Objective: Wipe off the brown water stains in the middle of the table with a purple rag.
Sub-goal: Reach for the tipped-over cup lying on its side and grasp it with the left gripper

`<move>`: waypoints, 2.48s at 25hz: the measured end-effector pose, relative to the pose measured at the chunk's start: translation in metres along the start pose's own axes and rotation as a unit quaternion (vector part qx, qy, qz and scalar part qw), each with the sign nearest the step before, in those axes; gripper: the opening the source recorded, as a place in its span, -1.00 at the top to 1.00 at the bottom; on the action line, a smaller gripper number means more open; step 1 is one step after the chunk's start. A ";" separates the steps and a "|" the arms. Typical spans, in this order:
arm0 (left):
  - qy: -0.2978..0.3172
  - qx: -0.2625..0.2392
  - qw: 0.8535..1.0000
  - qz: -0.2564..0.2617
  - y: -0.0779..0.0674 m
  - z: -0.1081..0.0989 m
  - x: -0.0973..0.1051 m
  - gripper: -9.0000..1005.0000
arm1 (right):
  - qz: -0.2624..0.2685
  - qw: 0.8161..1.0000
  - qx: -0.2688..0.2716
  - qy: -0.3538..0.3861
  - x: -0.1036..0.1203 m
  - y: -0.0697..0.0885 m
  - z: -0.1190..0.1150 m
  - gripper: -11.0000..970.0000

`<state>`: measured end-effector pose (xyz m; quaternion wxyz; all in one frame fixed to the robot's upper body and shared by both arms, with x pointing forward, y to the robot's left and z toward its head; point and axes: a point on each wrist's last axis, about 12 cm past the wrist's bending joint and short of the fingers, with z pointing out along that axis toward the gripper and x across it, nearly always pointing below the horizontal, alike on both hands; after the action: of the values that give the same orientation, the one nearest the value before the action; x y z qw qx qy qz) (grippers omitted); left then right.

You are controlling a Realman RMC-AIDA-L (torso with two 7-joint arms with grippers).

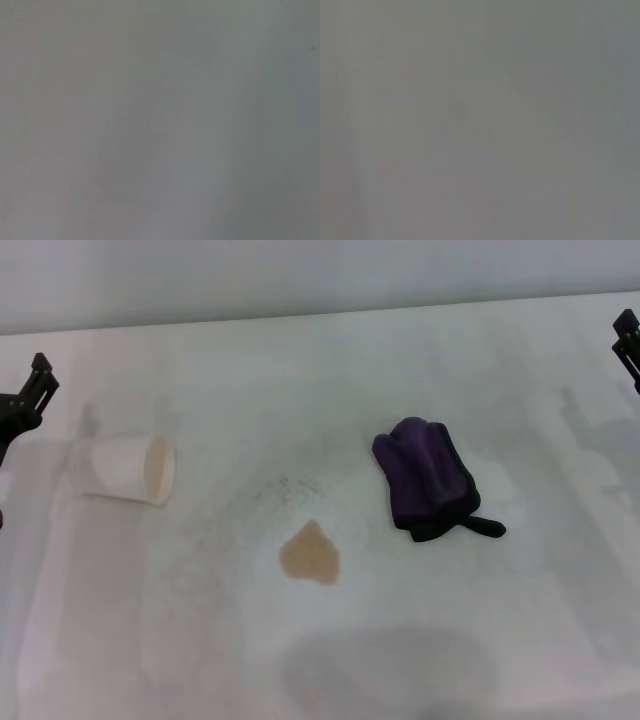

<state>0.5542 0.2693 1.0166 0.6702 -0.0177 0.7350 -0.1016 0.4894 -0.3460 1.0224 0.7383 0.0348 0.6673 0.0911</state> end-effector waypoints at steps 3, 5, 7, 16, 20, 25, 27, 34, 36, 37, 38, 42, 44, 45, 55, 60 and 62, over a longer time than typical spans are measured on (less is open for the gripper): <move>0.000 -0.002 1.000 0.000 0.001 -0.001 0.000 -0.77 | 0.000 1.000 -0.002 -0.001 0.000 0.001 0.002 -0.77; -0.002 -0.002 1.000 -0.001 0.001 -0.003 0.001 -0.77 | 0.000 1.000 -0.004 -0.001 -0.001 0.002 0.003 -0.77; -0.004 -0.001 1.000 -0.001 0.001 -0.003 0.000 -0.77 | 0.000 1.000 -0.005 -0.001 -0.001 0.002 0.004 -0.77; -0.050 0.020 0.999 0.006 -0.003 -0.006 -0.009 -0.77 | 0.000 1.000 -0.002 -0.002 -0.001 0.001 0.002 -0.77; -0.071 0.026 0.997 0.004 -0.004 -0.009 -0.012 -0.77 | -0.001 1.000 -0.004 -0.004 -0.002 0.001 0.004 -0.77; -0.117 0.056 0.991 -0.036 -0.006 -0.012 -0.025 -0.77 | -0.005 1.000 -0.006 -0.011 -0.005 0.000 0.006 -0.77; -0.119 0.088 0.986 -0.078 -0.001 -0.012 -0.031 -0.77 | -0.007 1.000 -0.008 -0.016 -0.006 -0.001 0.007 -0.77; -0.077 0.156 0.965 -0.198 0.047 -0.024 -0.051 -0.77 | -0.011 0.999 -0.024 -0.029 -0.013 0.005 0.024 -0.77; -0.064 0.178 0.962 -0.197 0.056 -0.027 -0.059 -0.77 | -0.012 0.999 -0.026 -0.029 -0.014 0.006 0.028 -0.77; -0.048 0.197 0.959 -0.197 0.061 -0.026 -0.065 -0.77 | -0.014 0.999 -0.026 -0.029 -0.014 0.006 0.030 -0.77; -0.024 0.215 0.958 -0.188 0.068 -0.026 -0.072 -0.77 | -0.015 0.999 -0.027 -0.029 -0.015 0.006 0.031 -0.77; 0.036 0.280 0.951 -0.124 0.075 -0.021 -0.097 -0.77 | -0.016 0.999 -0.029 -0.029 -0.016 0.007 0.036 -0.77; 0.047 0.305 0.948 -0.079 0.078 -0.021 -0.112 -0.77 | -0.016 0.999 -0.029 -0.030 -0.016 0.008 0.036 -0.77; 0.052 0.313 0.947 -0.051 0.082 -0.021 -0.122 -0.77 | -0.015 0.999 -0.030 -0.030 -0.016 0.009 0.037 -0.77; 0.153 0.379 0.883 0.230 0.092 -0.012 -0.176 -0.77 | -0.010 0.999 -0.027 -0.024 -0.012 0.010 0.033 -0.77; 0.191 0.404 0.826 0.344 0.085 -0.001 -0.189 -0.77 | -0.001 0.999 -0.029 -0.023 -0.012 0.011 0.032 -0.77; 0.205 0.416 0.801 0.379 0.079 0.002 -0.192 -0.77 | 0.006 0.999 -0.030 -0.023 -0.012 0.011 0.032 -0.77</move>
<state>0.5847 0.3773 1.1912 0.4319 0.5642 0.6904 -0.1364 0.5194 -0.3350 1.0395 0.7539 0.0191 0.6466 0.1147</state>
